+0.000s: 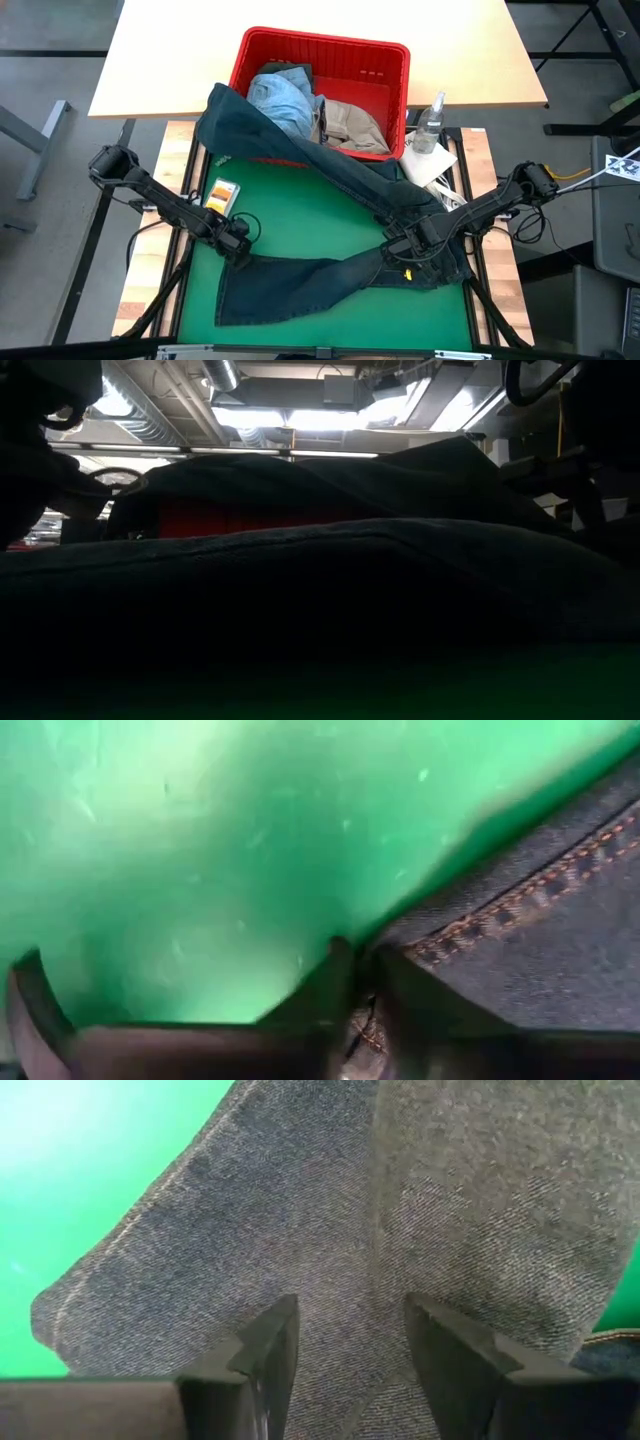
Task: Fold laundry
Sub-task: Fold the dark blue jeans
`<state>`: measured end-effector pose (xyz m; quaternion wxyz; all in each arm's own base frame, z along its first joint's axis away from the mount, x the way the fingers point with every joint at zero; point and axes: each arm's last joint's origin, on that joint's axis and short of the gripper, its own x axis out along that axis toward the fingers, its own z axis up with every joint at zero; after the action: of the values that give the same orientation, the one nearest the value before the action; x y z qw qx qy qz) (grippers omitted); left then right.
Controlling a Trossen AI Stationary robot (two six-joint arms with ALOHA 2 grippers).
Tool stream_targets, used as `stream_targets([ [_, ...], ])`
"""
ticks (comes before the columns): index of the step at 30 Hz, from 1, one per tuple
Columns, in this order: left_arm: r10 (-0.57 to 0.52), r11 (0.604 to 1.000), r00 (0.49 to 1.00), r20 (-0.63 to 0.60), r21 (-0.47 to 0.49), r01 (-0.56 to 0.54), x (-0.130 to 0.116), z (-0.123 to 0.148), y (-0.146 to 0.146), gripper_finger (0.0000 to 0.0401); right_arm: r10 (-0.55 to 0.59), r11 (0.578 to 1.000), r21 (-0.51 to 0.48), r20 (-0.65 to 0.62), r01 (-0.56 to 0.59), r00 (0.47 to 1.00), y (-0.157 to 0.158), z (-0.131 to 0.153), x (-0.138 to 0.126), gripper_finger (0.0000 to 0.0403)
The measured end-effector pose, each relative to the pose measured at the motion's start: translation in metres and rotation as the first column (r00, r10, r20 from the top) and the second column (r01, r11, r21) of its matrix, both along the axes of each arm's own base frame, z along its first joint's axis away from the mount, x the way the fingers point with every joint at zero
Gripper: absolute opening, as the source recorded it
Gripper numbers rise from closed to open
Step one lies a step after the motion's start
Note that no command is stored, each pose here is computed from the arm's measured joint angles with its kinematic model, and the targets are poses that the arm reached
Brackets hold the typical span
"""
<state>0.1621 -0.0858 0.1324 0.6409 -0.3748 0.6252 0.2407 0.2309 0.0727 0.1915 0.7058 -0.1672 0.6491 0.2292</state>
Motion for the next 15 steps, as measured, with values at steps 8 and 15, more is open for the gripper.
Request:
stream_targets([
  [8,0.023,0.994,0.999,-0.034,-0.108,-0.026,0.005,0.004,0.002,0.0003,0.000,1.000,-0.001,0.000,0.000,1.000,0.000,0.000,0.000,0.0186],
  [15,-0.032,0.985,0.999,0.004,-0.168,0.033,0.018,0.021,0.001,0.0002,-0.001,1.000,-0.011,0.003,0.001,1.000,0.000,0.000,0.000,0.0186],
])
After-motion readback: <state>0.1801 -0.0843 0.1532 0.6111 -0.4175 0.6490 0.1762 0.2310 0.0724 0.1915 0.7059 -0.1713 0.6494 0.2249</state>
